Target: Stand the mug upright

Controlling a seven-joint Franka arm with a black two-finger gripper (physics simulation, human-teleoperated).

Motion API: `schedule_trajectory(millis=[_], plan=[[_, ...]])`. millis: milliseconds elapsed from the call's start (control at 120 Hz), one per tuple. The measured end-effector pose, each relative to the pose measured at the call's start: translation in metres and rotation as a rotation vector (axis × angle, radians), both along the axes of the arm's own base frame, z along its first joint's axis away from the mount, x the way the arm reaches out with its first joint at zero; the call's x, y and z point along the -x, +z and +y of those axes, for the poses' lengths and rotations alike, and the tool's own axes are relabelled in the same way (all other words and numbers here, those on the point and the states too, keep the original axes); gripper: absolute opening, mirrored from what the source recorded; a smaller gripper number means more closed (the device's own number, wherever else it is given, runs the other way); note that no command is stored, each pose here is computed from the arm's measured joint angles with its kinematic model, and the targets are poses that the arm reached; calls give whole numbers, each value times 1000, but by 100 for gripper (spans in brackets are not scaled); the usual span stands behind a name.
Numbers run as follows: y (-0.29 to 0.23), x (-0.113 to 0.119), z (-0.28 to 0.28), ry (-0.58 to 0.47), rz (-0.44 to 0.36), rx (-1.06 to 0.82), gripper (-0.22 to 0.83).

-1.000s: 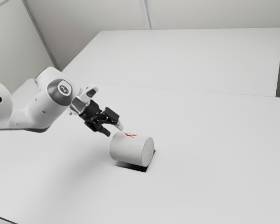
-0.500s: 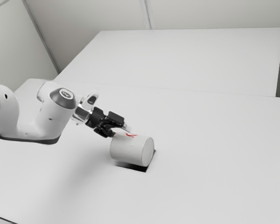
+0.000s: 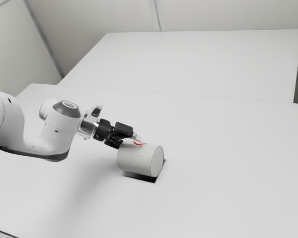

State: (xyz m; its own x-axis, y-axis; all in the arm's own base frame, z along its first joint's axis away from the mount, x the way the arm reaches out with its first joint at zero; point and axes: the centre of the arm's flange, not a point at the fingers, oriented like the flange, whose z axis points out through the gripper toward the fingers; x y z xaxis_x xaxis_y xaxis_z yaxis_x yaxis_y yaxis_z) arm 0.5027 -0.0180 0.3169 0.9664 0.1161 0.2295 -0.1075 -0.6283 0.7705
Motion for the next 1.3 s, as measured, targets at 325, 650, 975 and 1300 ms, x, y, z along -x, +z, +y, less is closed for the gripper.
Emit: schedule_trajectory(millis=[325,650,975,1300], plan=[[9,0,-8,-46,-77,13,4],[56,-2,-19,-99,-208,3,-12],[125,-31,-20,-330,-282,-299,-13],[143,-33,-35,-455,-136,-641,-16]])
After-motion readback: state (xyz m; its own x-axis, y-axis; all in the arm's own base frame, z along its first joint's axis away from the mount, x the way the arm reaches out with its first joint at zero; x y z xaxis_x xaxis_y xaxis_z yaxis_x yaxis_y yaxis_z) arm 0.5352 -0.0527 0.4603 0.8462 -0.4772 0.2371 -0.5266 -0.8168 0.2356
